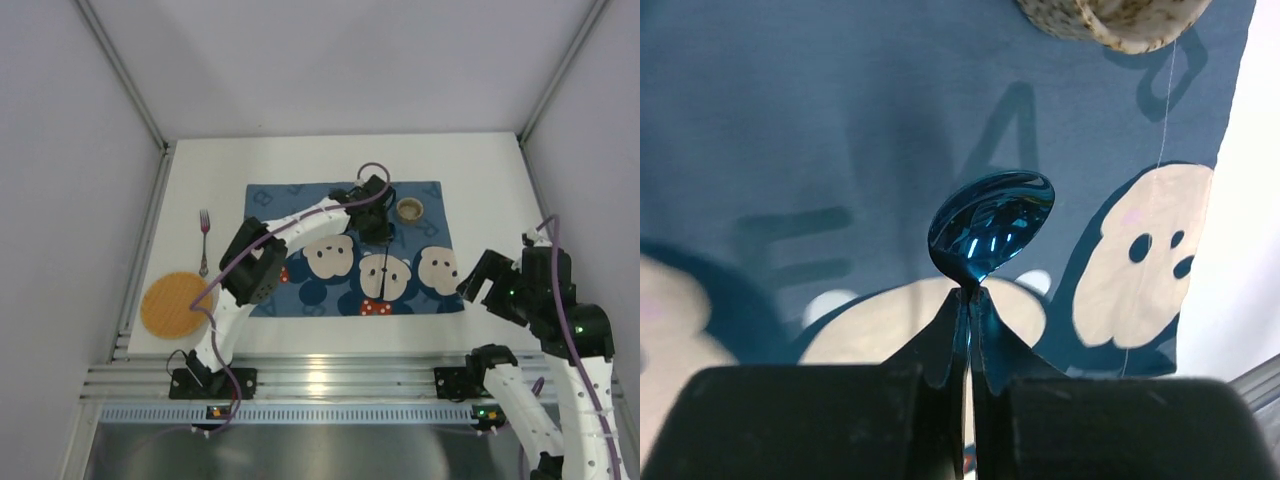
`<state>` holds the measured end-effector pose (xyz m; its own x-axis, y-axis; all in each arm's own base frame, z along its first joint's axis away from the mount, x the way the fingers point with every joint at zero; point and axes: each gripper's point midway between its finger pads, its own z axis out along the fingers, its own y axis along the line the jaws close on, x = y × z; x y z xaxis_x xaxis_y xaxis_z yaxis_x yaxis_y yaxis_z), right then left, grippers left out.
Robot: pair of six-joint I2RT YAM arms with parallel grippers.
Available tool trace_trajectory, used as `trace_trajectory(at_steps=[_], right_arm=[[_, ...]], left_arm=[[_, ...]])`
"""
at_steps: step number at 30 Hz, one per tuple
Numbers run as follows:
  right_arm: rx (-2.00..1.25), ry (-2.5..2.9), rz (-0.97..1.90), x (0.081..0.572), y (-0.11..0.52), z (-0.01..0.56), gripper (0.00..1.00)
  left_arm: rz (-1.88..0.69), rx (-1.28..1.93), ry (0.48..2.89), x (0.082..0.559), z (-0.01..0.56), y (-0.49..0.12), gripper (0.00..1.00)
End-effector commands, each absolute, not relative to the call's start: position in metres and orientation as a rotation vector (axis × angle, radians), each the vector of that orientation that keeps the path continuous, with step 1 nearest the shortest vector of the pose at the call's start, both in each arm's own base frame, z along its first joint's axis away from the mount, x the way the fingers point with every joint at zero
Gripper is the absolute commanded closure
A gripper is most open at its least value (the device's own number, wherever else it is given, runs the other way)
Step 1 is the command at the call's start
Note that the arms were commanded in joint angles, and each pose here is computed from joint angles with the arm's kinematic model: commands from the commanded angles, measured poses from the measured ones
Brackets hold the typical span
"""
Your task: Set the dinner table for one person
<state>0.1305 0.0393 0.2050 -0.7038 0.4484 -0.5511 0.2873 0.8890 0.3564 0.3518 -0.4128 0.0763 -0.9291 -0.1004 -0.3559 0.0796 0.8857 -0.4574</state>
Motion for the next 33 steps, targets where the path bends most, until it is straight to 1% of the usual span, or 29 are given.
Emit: trace_trajectory(at_steps=[1, 3, 7, 12, 18, 19, 20, 22, 23, 25, 27, 30, 33], right_arm=[[0.538, 2.398, 0.244, 0.11, 0.027, 0.21, 0.11], [0.537, 2.403, 0.231, 0.104, 0.025, 0.207, 0.11], [0.531, 2.415, 0.219, 0.096, 0.023, 0.203, 0.1], [0.537, 2.404, 0.243, 0.089, 0.025, 0.2, 0.08], [0.516, 2.413, 0.299, 0.098, 0.034, 0.197, 0.07], [0.523, 2.413, 0.304, 0.1, 0.035, 0.196, 0.07], [0.521, 2.41, 0.307, 0.102, 0.035, 0.196, 0.07], [0.522, 2.414, 0.314, 0.104, 0.037, 0.195, 0.07], [0.523, 2.415, 0.323, 0.106, 0.038, 0.194, 0.07], [0.515, 2.422, 0.334, 0.107, 0.04, 0.193, 0.07], [0.505, 2.427, 0.343, 0.109, 0.042, 0.192, 0.06], [0.495, 2.421, 0.35, 0.11, 0.043, 0.194, 0.06], [0.486, 2.399, 0.329, 0.111, 0.04, 0.203, 0.06]], left_arm=[[-0.877, -0.172, 2.599, 0.363, 0.098, -0.464, 1.0], [-0.933, -0.232, 2.6, 0.36, 0.093, -0.478, 1.0], [-0.966, -0.295, 2.596, 0.36, 0.078, -0.495, 1.0], [-1.019, -0.308, 2.542, 0.362, 0.081, -0.507, 1.0], [-1.049, -0.304, 2.521, 0.364, 0.081, -0.512, 1.0], [-1.044, -0.302, 2.528, 0.364, 0.079, -0.512, 0.98], [-1.044, -0.297, 2.531, 0.363, 0.08, -0.512, 0.89], [-1.028, -0.293, 2.546, 0.361, 0.079, -0.509, 0.81], [-1.023, -0.279, 2.551, 0.358, 0.077, -0.508, 0.7], [-1.013, -0.266, 2.558, 0.355, 0.079, -0.505, 0.61], [-1.0, -0.242, 2.559, 0.353, 0.081, -0.502, 0.55], [-0.975, -0.167, 2.525, 0.353, 0.108, -0.493, 0.54], [-0.9, -0.082, 2.492, 0.363, 0.131, -0.464, 0.54]])
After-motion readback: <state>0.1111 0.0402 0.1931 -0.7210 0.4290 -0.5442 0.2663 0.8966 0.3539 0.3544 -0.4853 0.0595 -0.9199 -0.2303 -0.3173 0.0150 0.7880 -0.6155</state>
